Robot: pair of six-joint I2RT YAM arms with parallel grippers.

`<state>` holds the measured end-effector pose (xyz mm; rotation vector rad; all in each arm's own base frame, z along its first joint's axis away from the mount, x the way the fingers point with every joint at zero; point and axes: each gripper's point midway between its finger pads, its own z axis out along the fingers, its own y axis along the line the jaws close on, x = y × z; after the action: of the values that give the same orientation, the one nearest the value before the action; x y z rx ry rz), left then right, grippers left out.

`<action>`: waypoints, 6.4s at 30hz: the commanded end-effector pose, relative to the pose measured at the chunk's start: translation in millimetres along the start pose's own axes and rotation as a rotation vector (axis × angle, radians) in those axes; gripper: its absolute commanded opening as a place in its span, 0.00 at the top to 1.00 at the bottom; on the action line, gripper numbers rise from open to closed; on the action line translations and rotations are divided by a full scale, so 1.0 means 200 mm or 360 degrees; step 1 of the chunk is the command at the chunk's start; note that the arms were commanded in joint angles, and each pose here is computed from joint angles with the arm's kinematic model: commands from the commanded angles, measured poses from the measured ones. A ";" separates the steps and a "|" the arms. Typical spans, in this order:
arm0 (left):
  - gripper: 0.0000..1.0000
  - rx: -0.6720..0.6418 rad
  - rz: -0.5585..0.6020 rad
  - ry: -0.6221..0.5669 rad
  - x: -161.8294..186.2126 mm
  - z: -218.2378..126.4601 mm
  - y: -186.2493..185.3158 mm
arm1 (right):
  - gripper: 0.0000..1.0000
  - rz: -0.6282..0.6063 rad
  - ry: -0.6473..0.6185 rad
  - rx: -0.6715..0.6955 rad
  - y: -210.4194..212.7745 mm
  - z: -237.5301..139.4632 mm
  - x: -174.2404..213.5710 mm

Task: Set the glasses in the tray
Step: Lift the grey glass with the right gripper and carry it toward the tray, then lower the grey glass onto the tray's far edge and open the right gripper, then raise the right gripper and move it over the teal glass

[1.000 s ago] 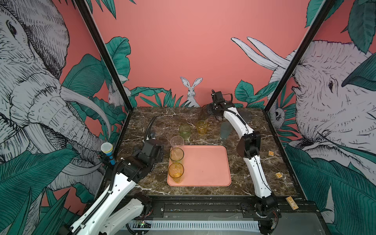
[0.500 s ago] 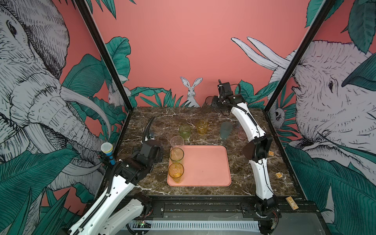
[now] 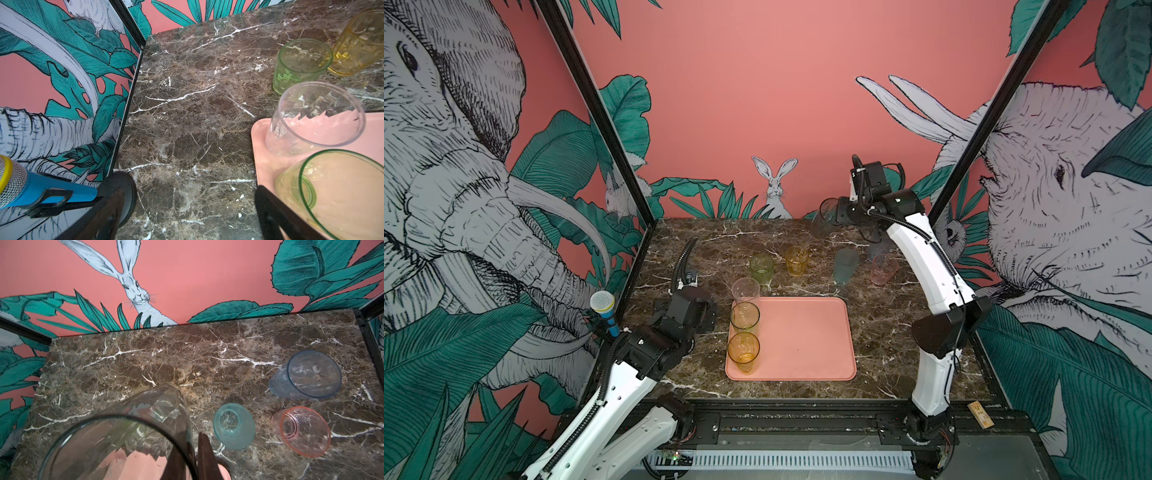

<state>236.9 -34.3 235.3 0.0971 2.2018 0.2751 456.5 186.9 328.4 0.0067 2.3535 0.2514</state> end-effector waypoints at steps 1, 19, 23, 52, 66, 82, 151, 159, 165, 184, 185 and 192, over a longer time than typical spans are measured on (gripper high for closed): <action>0.02 -0.0012 -0.0020 -0.0015 0.01 0.00 0.02 | 1.00 -0.0087 -0.0003 -0.0006 0.04 -0.11 0.08; 0.02 0.0011 -0.0038 -0.0028 0.01 -0.01 0.01 | 1.00 -0.0251 0.0143 -0.0090 0.26 -0.13 0.54; 0.03 0.0011 -0.0037 -0.0025 0.01 -0.01 0.01 | 1.00 -0.0281 0.0182 -0.0073 0.29 -0.08 0.63; 0.03 0.0023 -0.0043 -0.0023 0.01 -0.01 0.01 | 1.00 -0.0405 0.0351 -0.0031 0.41 0.17 0.94; 0.03 0.0027 -0.0042 -0.0018 0.02 -0.01 0.00 | 1.00 -0.0422 0.0426 -0.0015 0.42 0.27 1.02; 0.03 0.0029 -0.0033 -0.0009 0.01 0.00 -0.01 | 1.00 -0.0433 0.0496 0.0014 0.41 0.35 1.10; 0.03 0.0018 -0.0050 -0.0018 0.02 -0.01 0.01 | 0.51 -0.0274 0.0157 0.0220 0.00 0.05 0.44; 0.03 0.0015 -0.0051 -0.0012 0.02 -0.01 0.01 | 0.49 -0.0113 0.0141 0.0332 -0.28 0.13 0.34; 0.03 0.0008 -0.0049 -0.0005 0.03 0.00 0.01 | 0.48 -0.0001 0.0156 0.0368 -0.44 0.20 0.30; 0.03 0.0005 -0.0048 0.0000 0.03 -0.01 0.01 | 0.48 0.0190 0.0379 0.0354 -0.61 0.48 0.47; 0.03 0.0006 -0.0046 0.0001 0.03 0.00 0.01 | 0.48 0.0193 0.0392 0.0356 -0.61 0.50 0.49; 0.03 0.0004 -0.0049 0.0000 0.03 0.00 0.01 | 0.49 0.0227 0.0457 0.0358 -0.64 0.59 0.56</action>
<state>234.7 -37.0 234.8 0.0889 2.1972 0.2323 467.1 90.8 157.8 0.2382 2.6416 0.0415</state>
